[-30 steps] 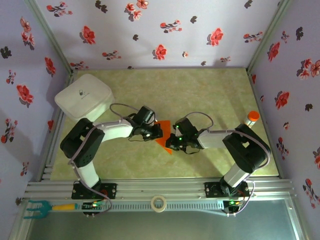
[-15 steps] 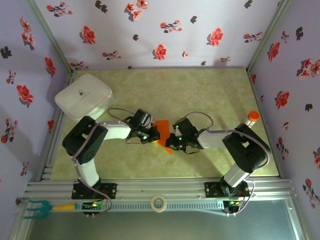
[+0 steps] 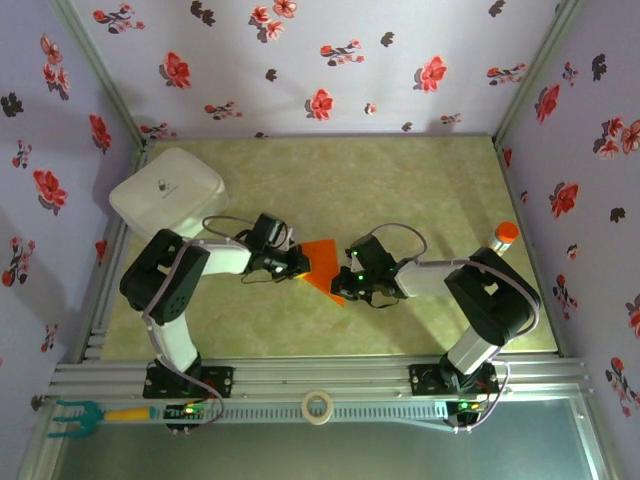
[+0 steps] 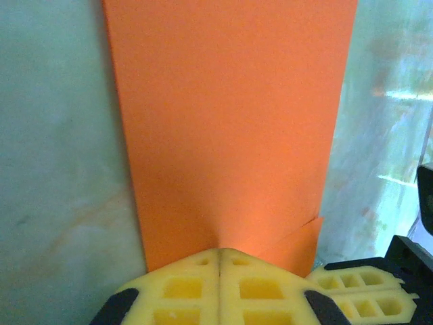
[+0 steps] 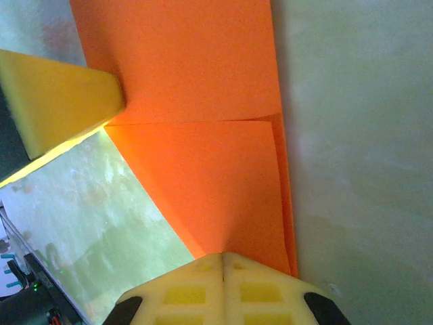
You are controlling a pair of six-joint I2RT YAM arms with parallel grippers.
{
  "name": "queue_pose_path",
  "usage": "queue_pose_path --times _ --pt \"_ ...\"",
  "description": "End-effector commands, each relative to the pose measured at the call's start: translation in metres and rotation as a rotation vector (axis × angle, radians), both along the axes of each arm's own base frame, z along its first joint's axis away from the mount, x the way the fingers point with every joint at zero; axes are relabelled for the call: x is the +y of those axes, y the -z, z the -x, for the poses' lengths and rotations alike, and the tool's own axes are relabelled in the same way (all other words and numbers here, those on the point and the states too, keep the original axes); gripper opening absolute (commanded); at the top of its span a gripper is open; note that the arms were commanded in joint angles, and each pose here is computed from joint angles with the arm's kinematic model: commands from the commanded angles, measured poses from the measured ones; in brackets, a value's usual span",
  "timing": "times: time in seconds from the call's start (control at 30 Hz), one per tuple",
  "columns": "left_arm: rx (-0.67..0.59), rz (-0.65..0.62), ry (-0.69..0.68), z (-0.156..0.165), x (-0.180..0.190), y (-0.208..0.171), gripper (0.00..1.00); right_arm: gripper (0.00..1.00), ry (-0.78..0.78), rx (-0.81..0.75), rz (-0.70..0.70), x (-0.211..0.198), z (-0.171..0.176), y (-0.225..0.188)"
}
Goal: Fold a paper plane with a square sheet of paper (pick it up from the middle)
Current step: Fold the triangle third at the center of the table.
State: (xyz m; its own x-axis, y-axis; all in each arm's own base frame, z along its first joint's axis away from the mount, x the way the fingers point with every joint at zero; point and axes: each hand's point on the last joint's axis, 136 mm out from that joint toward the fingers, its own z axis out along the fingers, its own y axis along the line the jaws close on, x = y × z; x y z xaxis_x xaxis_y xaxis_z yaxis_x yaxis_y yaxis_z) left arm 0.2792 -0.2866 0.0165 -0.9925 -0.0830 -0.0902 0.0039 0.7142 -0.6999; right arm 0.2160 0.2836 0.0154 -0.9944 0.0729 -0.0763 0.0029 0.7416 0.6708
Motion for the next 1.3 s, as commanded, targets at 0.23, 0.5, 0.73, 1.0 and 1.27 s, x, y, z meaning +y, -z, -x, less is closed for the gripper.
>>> queue_pose_path --times 0.23,0.5,0.73,1.0,1.27 --pt "-0.109 -0.089 -0.141 -0.013 0.038 -0.003 0.03 0.01 -0.027 0.074 0.134 -0.034 0.02 0.029" --pt "-0.188 -0.056 -0.126 -0.016 0.037 -0.04 0.07 0.11 -0.09 -0.068 0.055 -0.012 -0.005 -0.02" --pt "-0.252 -0.053 -0.086 -0.009 0.042 -0.067 0.19 0.36 0.084 -0.325 0.202 -0.041 -0.052 -0.063" --pt "-0.233 -0.033 -0.088 -0.011 0.043 -0.068 0.32 0.39 -0.019 -0.299 0.219 -0.029 -0.054 -0.05" --pt "-0.186 0.007 -0.113 -0.016 0.038 -0.063 0.36 0.4 -0.04 -0.26 0.155 -0.013 -0.055 -0.038"
